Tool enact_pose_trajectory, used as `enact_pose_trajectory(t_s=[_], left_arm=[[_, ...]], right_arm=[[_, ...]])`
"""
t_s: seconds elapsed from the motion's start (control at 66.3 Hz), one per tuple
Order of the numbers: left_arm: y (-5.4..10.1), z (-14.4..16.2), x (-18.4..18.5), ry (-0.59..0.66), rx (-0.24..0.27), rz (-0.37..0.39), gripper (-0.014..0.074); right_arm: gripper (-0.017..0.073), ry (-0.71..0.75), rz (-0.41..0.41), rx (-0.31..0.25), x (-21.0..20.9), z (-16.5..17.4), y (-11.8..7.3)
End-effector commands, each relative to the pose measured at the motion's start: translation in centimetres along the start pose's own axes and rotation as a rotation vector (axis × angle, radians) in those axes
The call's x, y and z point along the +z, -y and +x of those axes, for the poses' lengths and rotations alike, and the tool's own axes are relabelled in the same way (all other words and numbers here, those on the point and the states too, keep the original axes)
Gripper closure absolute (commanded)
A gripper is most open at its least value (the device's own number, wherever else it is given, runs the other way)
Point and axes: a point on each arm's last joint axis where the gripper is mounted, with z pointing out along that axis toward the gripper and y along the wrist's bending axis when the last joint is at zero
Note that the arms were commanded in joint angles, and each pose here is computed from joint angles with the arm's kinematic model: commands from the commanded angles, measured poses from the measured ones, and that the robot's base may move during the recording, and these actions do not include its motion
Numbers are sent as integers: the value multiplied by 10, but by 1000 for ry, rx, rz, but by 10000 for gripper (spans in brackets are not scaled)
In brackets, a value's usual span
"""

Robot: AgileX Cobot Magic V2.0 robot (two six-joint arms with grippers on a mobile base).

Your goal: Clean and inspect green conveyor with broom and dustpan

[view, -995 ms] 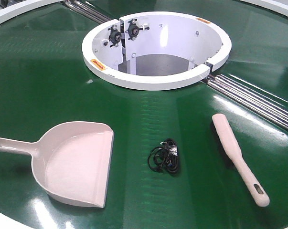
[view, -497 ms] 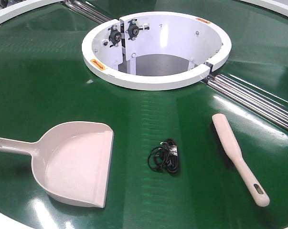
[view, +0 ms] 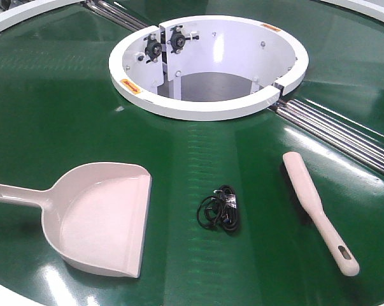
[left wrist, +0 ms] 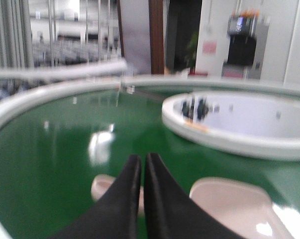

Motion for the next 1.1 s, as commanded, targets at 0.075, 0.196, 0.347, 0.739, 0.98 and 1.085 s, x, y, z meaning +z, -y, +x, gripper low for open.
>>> enact_pose_trajectory(t_s=[0.075, 0.196, 0.347, 0.739, 0.98, 1.085], left_arm=[[0, -58, -2, 147, 18, 0, 600], [-2, -85, 8, -34, 72, -13, 600], [-3, -101, 31, -251, 71, -18, 600], [-3, -87, 49, -421, 71, -16, 594], [-3, -87, 49, -422, 71, -16, 582], [-3, -87, 49, -422, 71, -16, 541]], right_arm=[[569, 72, 2, -9, 0, 0, 0], [569, 72, 2, -9, 0, 0, 0], [569, 72, 2, -9, 0, 0, 0], [569, 72, 2, -9, 0, 0, 0], [569, 72, 2, -9, 0, 0, 0], [569, 72, 2, -9, 0, 0, 0]])
